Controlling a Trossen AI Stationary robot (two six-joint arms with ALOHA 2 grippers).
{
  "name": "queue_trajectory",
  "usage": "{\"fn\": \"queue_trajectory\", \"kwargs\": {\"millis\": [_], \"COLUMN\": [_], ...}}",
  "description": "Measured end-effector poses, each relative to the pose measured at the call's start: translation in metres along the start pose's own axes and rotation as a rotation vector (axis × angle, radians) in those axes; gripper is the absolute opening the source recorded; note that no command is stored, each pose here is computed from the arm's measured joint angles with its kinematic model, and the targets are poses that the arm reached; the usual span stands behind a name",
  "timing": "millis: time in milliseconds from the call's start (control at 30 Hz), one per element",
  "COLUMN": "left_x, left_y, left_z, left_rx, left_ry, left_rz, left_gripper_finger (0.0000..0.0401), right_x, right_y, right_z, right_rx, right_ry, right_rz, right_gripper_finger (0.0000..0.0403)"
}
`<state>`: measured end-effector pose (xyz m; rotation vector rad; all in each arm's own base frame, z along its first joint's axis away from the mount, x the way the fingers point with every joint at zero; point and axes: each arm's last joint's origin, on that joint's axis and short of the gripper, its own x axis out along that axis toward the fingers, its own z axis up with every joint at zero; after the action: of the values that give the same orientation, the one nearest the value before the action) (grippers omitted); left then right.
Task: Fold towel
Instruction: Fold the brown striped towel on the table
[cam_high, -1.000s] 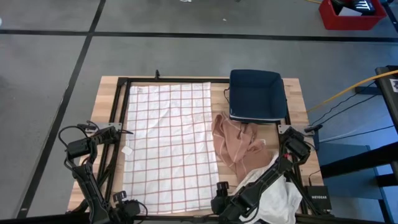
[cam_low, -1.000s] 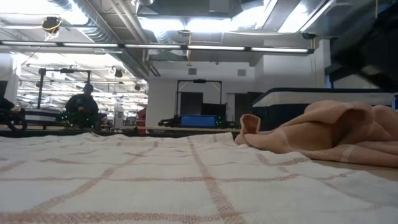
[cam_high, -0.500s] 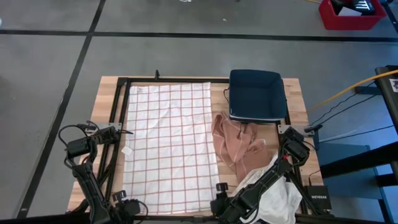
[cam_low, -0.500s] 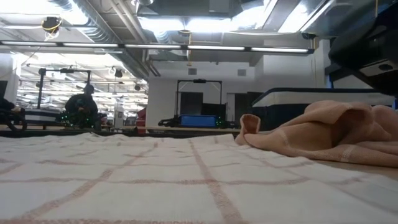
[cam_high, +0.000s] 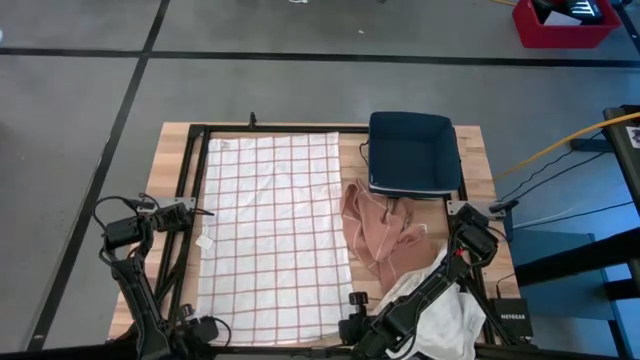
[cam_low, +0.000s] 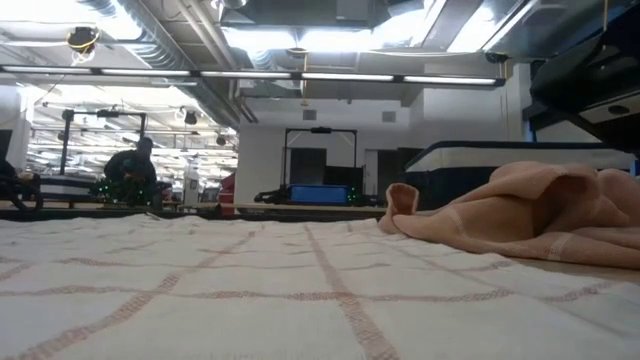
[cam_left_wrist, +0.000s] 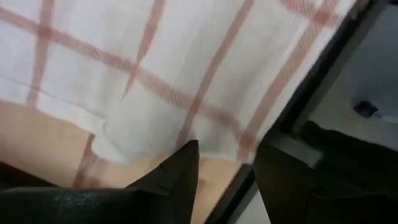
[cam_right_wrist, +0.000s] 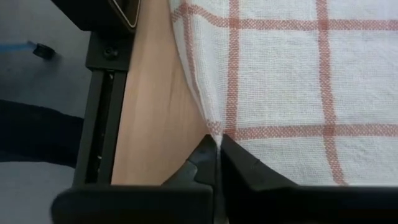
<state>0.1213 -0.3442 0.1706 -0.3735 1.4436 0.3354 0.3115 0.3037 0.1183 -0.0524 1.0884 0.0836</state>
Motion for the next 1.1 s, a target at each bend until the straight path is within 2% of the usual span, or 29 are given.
{"fn": "queue_trajectory", "kwargs": {"millis": [67, 167, 300, 533, 633, 767, 833, 1100], "left_x": [-0.006, -0.018, -0.019, -0.021, -0.022, -0.023, -0.025, -0.017], "left_y": [0.002, 0.006, 0.008, 0.01, 0.009, 0.005, 0.0, -0.003], "left_z": [-0.001, 0.0, -0.007, -0.026, -0.036, -0.041, -0.04, -0.033], "left_rx": [0.003, -0.026, -0.087, -0.321, -0.429, -0.4, -0.421, -0.429], "left_ry": [0.018, -0.05, -0.066, -0.083, -0.095, -0.098, -0.128, -0.151], "left_rz": [-0.002, -0.034, -0.033, -0.075, -0.126, -0.184, -0.256, -0.236], "left_gripper_finger": [0.0143, 0.0143, 0.0143, 0.0143, 0.0143, 0.0143, 0.0143, 0.0143], "right_x": [0.0, 0.0, 0.0, 0.0, 0.0, 0.001, 0.001, 0.001], "right_y": [0.0, 0.0, 0.0, 0.0, 0.0, 0.0, 0.0, 0.0], "right_z": [0.0, 0.0, 0.0, 0.0, 0.0, 0.001, 0.001, 0.001], "right_rx": [0.0, 0.0, 0.001, 0.002, 0.002, 0.003, 0.003, 0.011], "right_ry": [0.001, 0.0, -0.002, -0.006, -0.006, -0.009, -0.01, -0.021], "right_rz": [0.0, -0.001, 0.0, 0.004, 0.004, 0.005, 0.003, -0.006], "right_gripper_finger": [0.0006, 0.001, 0.0009, 0.0008, 0.0006, 0.0005, 0.0006, 0.0005]}}
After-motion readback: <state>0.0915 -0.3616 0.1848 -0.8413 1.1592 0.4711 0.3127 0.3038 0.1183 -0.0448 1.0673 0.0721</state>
